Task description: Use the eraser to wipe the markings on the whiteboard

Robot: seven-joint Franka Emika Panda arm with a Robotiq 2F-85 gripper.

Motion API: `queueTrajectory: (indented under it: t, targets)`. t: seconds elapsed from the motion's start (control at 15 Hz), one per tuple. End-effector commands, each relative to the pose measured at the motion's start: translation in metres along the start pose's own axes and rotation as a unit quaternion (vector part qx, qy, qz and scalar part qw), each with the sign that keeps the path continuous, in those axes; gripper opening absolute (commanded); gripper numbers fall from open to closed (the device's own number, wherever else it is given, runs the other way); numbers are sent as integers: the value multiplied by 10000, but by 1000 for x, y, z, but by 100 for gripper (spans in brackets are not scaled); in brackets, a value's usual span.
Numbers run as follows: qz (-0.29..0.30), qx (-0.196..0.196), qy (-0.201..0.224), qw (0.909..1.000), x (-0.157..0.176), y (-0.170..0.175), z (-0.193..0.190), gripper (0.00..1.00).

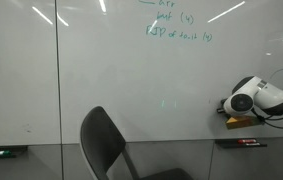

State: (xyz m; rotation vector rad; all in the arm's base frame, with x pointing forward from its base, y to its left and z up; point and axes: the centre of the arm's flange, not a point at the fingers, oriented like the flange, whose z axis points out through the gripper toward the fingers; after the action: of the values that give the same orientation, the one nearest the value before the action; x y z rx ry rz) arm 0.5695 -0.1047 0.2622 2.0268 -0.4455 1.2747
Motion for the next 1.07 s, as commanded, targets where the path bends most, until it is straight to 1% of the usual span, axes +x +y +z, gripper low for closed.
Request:
queueTrajectory:
  t: [0.0, 0.2, 0.4, 0.67, 1.0]
  targets:
    - [729, 123, 419, 9964, 45, -28, 34, 32]
    - [966, 356, 471, 9936, 43, -54, 20, 32]
    - [1016, 591, 544, 9916, 51, -77, -4, 32]
    - [867, 960, 695, 9892, 66, -103, -41, 32]
    - [710, 1405, 916, 9833, 86, -135, -76, 32]
